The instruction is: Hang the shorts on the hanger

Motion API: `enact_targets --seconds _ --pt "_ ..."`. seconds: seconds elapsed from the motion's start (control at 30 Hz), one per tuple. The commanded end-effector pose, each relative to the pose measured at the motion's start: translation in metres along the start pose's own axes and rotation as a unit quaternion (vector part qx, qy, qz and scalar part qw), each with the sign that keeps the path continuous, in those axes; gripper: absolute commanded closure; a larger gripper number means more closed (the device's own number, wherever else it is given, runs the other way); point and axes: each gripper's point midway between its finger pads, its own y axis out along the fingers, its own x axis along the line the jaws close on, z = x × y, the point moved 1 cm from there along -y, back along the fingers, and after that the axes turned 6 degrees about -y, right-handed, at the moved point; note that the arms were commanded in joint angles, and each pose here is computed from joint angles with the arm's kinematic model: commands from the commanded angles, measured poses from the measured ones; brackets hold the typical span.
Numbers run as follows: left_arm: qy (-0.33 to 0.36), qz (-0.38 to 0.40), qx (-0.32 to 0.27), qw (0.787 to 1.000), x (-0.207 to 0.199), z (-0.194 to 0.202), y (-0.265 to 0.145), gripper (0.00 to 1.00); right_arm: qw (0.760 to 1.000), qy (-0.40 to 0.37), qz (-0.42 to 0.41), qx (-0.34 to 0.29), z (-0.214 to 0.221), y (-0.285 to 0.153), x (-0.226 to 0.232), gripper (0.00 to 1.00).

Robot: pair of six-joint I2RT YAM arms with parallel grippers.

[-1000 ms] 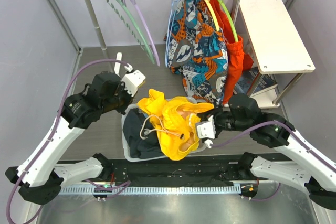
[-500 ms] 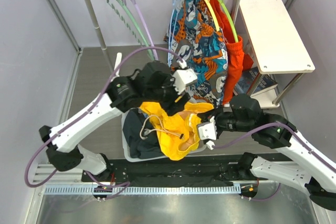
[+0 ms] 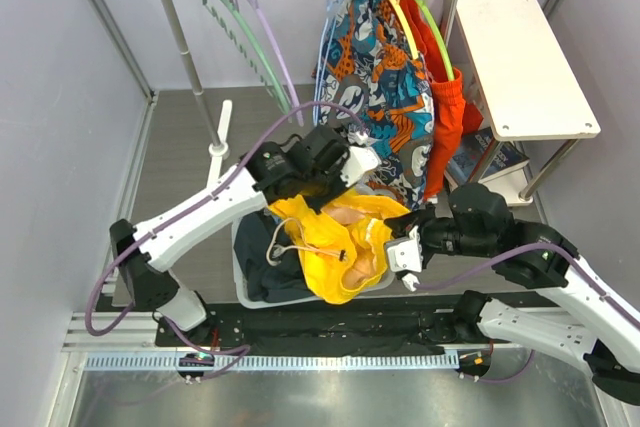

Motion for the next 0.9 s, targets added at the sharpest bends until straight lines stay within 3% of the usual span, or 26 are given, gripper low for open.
enact_targets --seconds 0.0,0.13,0.23,0.27,0.33,0.37,0.47,0.67,0.87 --pt "-0.057 -0.025 -0.069 0.996 0.059 -0.009 -0.094 1.00 0.999 -0.002 0.027 0.043 0.008 -0.011 -0.019 0.99" --pt "-0.102 -0.049 -0.038 0.993 0.092 0.029 -0.126 1.00 0.996 -0.029 0.004 0.079 0.023 -0.001 -0.019 0.97" --pt "-0.123 -0.070 -0.008 0.990 0.095 0.062 -0.132 1.00 0.995 -0.026 -0.037 0.088 0.032 0.021 -0.009 0.84" --pt "-0.135 -0.081 -0.008 0.987 0.096 0.070 -0.136 1.00 0.995 -0.022 -0.048 0.090 0.035 0.026 -0.005 0.72" --pt "-0.150 -0.093 -0.004 0.984 0.099 0.081 -0.135 1.00 0.993 -0.012 -0.082 0.082 0.037 0.041 0.007 0.59" --pt "-0.165 -0.097 0.007 0.981 0.099 0.091 -0.130 1.00 0.993 -0.006 -0.088 0.075 0.036 0.044 0.009 0.44" --pt "-0.182 -0.106 0.014 0.977 0.105 0.100 -0.121 1.00 0.992 0.004 -0.110 0.060 0.032 0.048 0.019 0.13" --pt "-0.209 -0.104 0.018 0.972 0.117 0.100 -0.103 1.00 0.988 0.033 -0.147 0.040 0.014 0.023 0.030 0.03" --pt "-0.217 -0.100 0.012 0.971 0.124 0.093 -0.093 1.00 0.975 0.135 -0.179 0.011 -0.015 0.017 0.031 0.00"
